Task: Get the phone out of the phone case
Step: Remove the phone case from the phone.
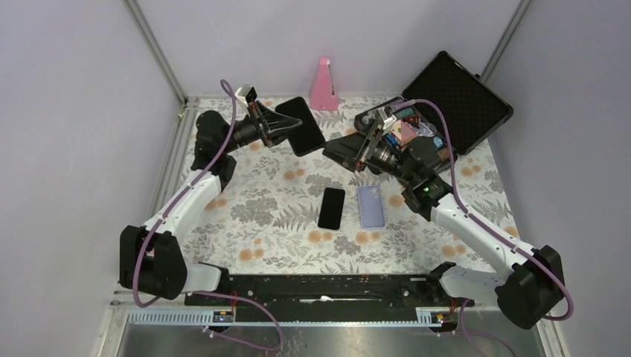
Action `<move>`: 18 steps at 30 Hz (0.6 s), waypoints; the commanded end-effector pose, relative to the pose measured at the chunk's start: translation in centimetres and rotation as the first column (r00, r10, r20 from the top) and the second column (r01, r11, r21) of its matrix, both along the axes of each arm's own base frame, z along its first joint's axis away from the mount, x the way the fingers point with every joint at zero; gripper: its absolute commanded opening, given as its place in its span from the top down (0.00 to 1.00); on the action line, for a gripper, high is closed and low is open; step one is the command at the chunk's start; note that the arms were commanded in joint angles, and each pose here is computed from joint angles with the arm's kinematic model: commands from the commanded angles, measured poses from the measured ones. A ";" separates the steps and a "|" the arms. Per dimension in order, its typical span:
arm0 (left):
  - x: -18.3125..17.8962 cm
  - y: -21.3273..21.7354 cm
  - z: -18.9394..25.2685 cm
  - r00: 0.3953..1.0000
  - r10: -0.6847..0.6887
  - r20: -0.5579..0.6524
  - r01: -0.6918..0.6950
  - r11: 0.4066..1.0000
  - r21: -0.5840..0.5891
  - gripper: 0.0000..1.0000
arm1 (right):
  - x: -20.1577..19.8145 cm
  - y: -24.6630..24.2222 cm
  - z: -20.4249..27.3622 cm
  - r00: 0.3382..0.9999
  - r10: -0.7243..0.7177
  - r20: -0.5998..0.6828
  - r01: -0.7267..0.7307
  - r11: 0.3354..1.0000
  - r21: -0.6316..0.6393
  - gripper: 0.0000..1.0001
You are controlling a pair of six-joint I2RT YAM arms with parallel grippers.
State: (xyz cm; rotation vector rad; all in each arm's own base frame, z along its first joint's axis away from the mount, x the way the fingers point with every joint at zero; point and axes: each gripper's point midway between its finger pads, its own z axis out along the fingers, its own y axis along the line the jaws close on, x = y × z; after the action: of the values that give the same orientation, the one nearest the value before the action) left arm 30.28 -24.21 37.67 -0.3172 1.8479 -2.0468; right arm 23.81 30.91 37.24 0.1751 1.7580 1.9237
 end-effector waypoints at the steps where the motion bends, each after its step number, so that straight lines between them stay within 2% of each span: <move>1: -1.8 0.5 6.2 0.984 -0.033 0.173 0.055 0.991 -0.121 1.00 | 1.5 -0.3 2.7 0.998 -0.067 0.017 0.065 0.993 0.102 0.49; 6: -1.7 0.6 6.5 0.985 -0.026 0.171 0.049 0.990 -0.134 1.00 | 2.9 0.1 2.5 0.996 -0.089 -0.031 0.093 0.985 0.145 0.51; 10: -1.8 0.7 6.5 0.987 -0.015 0.161 0.037 0.990 -0.137 1.00 | 3.1 -0.5 4.3 0.993 -0.116 0.014 0.109 0.965 0.239 0.53; 14: -1.9 0.8 6.4 0.990 -0.004 0.143 0.025 0.989 -0.145 1.00 | 3.1 -0.7 5.7 0.996 -0.083 0.020 0.070 0.930 0.360 0.69; 18: -1.9 0.9 6.4 0.992 0.012 0.126 0.008 0.988 -0.156 1.00 | 2.6 -0.4 6.0 1.000 -0.029 0.009 0.023 0.922 0.387 0.85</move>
State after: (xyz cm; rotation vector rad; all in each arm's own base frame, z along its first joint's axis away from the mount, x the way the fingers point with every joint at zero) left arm 30.34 -23.92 40.00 -0.3393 1.7611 -2.1473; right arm 27.78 31.41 39.68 0.3785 1.5047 2.1094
